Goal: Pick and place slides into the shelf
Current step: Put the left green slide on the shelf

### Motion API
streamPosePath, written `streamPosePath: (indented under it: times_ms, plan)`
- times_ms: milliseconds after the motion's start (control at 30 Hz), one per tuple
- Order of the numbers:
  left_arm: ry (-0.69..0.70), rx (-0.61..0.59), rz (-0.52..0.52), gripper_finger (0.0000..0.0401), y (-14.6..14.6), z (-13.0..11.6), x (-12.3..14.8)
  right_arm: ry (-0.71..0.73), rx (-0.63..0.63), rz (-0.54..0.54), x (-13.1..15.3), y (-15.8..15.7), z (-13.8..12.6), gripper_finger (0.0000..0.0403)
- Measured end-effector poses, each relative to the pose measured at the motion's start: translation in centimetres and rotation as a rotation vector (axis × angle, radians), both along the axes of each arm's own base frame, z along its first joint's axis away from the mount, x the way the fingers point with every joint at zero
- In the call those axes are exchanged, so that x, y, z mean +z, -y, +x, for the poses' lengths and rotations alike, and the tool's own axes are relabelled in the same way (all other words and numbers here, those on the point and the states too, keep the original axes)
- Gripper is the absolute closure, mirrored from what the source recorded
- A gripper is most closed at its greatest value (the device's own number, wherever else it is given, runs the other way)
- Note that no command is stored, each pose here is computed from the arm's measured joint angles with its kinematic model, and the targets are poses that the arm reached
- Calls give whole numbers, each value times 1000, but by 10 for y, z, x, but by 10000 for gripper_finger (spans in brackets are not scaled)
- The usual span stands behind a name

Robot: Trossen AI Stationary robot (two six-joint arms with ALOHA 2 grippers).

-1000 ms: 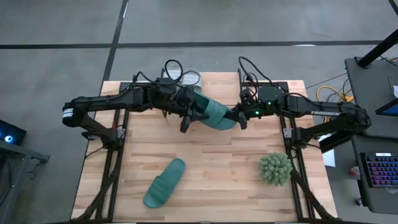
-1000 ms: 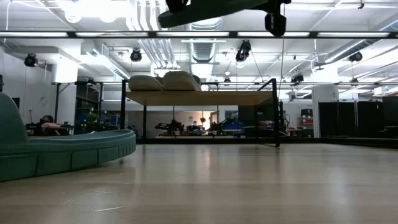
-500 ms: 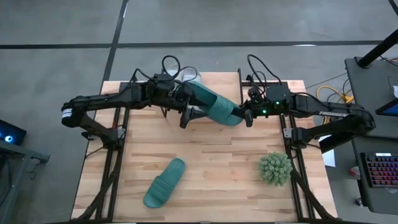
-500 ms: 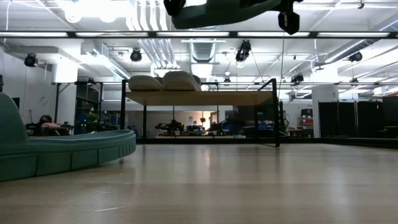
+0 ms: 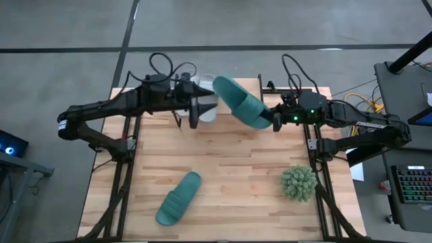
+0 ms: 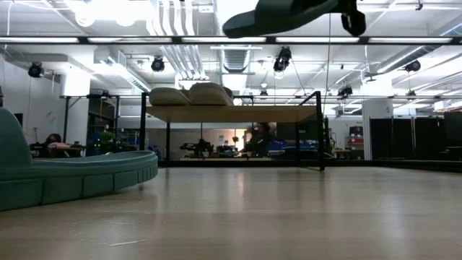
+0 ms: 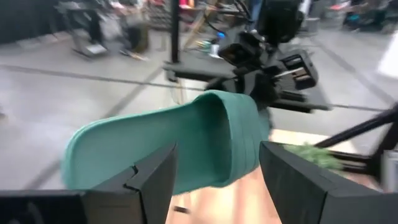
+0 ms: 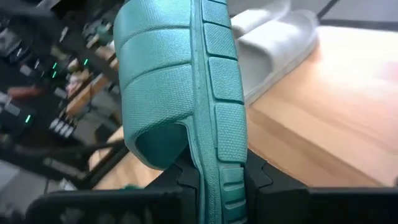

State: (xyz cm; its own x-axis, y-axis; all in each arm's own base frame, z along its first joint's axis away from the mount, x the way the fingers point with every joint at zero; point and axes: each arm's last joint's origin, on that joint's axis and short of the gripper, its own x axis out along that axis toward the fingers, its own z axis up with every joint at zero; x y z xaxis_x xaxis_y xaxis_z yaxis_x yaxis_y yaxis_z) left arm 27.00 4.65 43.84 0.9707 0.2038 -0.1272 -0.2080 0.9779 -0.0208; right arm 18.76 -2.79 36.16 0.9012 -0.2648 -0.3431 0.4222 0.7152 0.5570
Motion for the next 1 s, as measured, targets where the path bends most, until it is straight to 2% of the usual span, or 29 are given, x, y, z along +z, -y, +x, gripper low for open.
streamPosePath:
  times_ms: [200, 333, 400, 533, 700, 833, 1000]
  plan:
    - [-43, 119, 217, 189, 16, -2, 4, -1, -129, -3, -2, 4, 3, 364]
    - [-90, 180, 380, 189, 31, 5, 2, -13, -172, 5, -6, 5, 7, 364]
    - [-116, 219, 428, 189, 36, 10, -1, -4, -179, 5, -6, 6, 8, 365]
    - [-124, 247, 478, 189, 41, 11, 0, 58, -205, 17, -5, 7, 13, 365]
    - [-134, 320, 488, 189, 44, 10, 1, 166, -279, 43, -8, 9, 17, 365]
    - [-141, 353, 489, 189, 44, 9, 1, 257, -320, 111, -22, 11, 21, 365]
    - [-166, 381, 507, 189, 43, 12, -2, 488, -331, 245, -40, 11, 25, 365]
